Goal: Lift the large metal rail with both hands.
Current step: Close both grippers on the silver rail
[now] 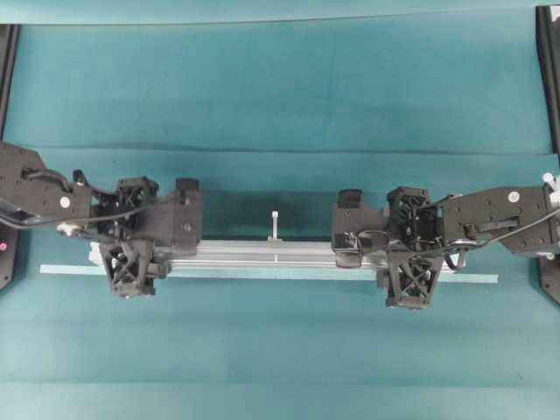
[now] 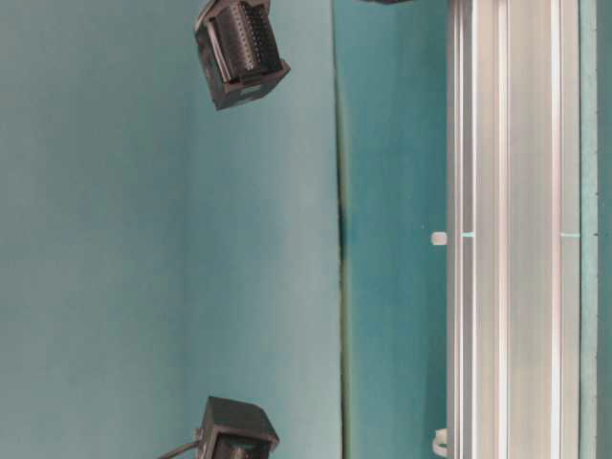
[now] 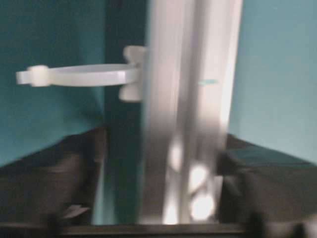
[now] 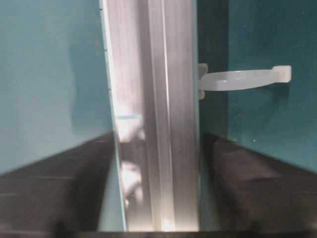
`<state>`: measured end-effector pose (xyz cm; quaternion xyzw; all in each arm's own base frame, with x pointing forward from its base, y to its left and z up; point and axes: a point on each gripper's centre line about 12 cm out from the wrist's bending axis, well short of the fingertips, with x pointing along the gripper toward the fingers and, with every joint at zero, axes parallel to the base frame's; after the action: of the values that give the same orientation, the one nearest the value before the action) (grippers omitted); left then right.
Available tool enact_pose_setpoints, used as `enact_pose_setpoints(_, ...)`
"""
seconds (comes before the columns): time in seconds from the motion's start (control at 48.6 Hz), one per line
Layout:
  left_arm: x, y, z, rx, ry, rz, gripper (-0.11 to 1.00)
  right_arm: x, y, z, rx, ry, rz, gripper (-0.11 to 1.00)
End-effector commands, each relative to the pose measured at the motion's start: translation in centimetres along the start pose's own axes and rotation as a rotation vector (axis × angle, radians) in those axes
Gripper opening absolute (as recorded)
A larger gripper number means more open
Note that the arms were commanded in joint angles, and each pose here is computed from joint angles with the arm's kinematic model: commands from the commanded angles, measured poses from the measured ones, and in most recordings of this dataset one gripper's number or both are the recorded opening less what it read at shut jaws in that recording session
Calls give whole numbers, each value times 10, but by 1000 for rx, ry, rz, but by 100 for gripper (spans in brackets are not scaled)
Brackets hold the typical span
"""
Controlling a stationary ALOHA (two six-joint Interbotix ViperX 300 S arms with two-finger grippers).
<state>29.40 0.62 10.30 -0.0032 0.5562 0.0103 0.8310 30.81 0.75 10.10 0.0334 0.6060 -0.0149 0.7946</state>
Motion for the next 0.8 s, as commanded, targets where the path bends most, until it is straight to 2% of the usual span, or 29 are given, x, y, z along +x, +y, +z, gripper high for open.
enact_pose_setpoints(0.0, -3, 1, 6, -2, -34, 2, 44, 2, 0, 2, -3, 0, 0, 46)
enact_pose_setpoints(0.041, -3, 1, 8, -3, -46, 2, 37, 1, 0, 2, -3, -5, 1, 38)
enact_pose_setpoints(0.782, -4, -1, 13, -5, -74, -1, 37, 2, 0, 1, 1, 3, 2, 39)
